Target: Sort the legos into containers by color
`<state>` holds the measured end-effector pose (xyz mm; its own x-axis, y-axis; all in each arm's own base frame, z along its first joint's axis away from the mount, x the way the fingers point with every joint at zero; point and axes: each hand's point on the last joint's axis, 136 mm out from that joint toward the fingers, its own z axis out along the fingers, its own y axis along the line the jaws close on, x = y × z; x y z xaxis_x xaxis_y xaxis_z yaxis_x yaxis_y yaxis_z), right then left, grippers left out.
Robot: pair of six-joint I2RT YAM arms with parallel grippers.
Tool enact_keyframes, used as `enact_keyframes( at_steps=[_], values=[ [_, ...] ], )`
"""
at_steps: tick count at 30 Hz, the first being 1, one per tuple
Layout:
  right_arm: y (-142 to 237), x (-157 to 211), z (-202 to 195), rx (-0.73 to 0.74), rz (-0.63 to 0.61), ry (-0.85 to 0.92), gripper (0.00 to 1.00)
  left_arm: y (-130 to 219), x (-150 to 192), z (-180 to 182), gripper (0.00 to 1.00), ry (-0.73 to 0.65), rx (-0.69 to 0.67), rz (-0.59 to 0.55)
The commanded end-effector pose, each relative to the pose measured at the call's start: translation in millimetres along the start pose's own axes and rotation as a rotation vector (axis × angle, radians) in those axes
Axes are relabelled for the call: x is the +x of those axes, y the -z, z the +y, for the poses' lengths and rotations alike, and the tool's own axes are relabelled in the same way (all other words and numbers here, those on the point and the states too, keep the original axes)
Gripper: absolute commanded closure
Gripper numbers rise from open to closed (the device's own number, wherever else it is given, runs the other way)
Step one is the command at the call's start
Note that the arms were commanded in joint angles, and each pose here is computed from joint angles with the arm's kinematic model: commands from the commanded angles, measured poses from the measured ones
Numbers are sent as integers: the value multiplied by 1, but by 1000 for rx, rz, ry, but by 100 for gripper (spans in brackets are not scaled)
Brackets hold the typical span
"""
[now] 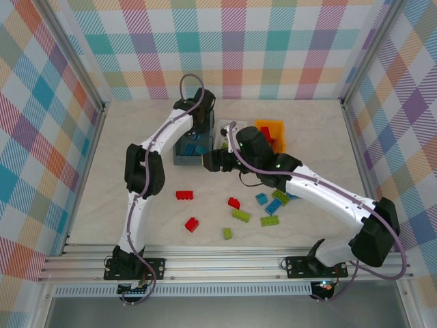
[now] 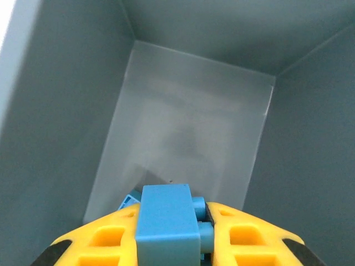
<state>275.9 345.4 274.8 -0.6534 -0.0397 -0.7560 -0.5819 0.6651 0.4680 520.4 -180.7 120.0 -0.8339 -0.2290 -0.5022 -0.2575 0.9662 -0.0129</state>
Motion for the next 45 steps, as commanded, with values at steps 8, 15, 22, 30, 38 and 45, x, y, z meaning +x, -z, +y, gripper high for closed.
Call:
enact_keyframes(
  at_steps=[8, 15, 22, 30, 38, 45],
  values=[
    [19, -13, 7, -5, -54, -6, 29, -14, 0, -3, 64, -44, 34, 19],
    [26, -10, -5, 60, -61, -15, 29, 18, -16, 2, 54, -34, 52, -37],
    [45, -4, -35, 191, -75, -38, 31, 79, -38, 13, 61, 25, 93, -148],
    [38, 67, -84, 363, 175, -86, 38, 182, -8, 26, 65, 69, 217, -266],
    [12, 160, -90, 264, 638, 63, 33, 268, 124, 27, 63, 2, 484, -213],
    [-19, 182, -108, 309, 811, 169, 30, 264, 213, 43, 64, 47, 591, -107]
  ],
)
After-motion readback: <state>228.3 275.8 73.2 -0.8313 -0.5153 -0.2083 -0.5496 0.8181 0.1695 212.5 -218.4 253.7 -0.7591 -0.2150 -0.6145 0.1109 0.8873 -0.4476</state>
